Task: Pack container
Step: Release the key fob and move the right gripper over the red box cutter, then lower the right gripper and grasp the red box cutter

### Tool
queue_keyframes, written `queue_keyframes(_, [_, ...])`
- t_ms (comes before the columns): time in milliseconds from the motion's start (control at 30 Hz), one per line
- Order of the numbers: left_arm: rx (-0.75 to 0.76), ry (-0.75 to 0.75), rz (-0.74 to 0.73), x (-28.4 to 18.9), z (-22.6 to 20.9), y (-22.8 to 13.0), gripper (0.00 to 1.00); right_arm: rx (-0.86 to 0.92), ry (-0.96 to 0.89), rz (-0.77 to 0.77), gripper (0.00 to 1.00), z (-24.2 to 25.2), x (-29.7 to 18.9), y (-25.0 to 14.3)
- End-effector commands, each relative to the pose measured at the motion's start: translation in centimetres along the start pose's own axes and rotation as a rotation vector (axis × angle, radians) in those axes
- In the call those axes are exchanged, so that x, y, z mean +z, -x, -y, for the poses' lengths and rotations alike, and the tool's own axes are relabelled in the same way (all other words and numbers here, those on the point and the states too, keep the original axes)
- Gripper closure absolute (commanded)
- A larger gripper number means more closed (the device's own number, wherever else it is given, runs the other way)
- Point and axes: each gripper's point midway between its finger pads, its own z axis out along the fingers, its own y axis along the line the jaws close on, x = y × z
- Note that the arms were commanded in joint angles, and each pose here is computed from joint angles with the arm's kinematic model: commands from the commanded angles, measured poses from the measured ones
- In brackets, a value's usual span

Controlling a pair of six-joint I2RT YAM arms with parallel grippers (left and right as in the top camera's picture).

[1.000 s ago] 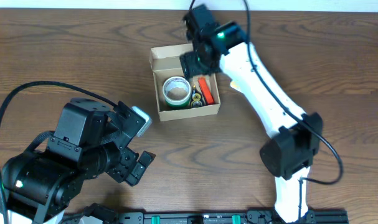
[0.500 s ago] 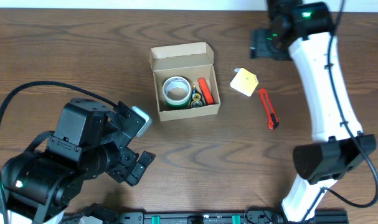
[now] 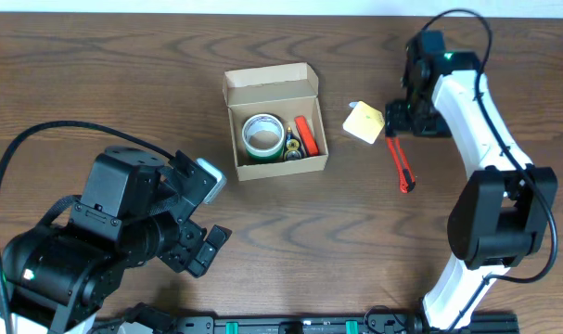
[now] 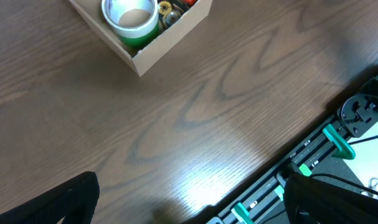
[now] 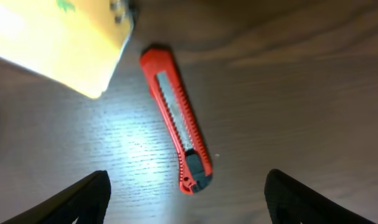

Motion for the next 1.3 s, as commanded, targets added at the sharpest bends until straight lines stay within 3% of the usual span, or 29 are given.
queue_keyframes(0, [0.002, -0.013, 0.015, -0.4, 0.3, 0.3, 0.05, -0.086, 0.034, -0.036, 0.2, -0.7, 1.3, -1.1])
queue_keyframes(367, [0.002, -0.013, 0.015, -0.4, 0.3, 0.3, 0.05, -0.116, 0.06, -0.063, 0.24, -1.5, 5.2, -3.1])
queue_keyframes(900, [0.002, -0.013, 0.015, -0.4, 0.3, 0.3, 0.05, -0.113, 0.063, 0.049, 0.27, -1.9, 7.7, -1.5])
queue_keyframes(1133, [0.002, -0.013, 0.015, -0.4, 0.3, 0.3, 0.05, -0.112, 0.063, 0.059, 0.36, -1.9, 8.9, -1.9])
queue_keyframes(1267, [0.002, -0.013, 0.015, -0.4, 0.3, 0.3, 0.05, -0.111, 0.063, 0.062, 0.47, -2.0, 9.1, -2.0])
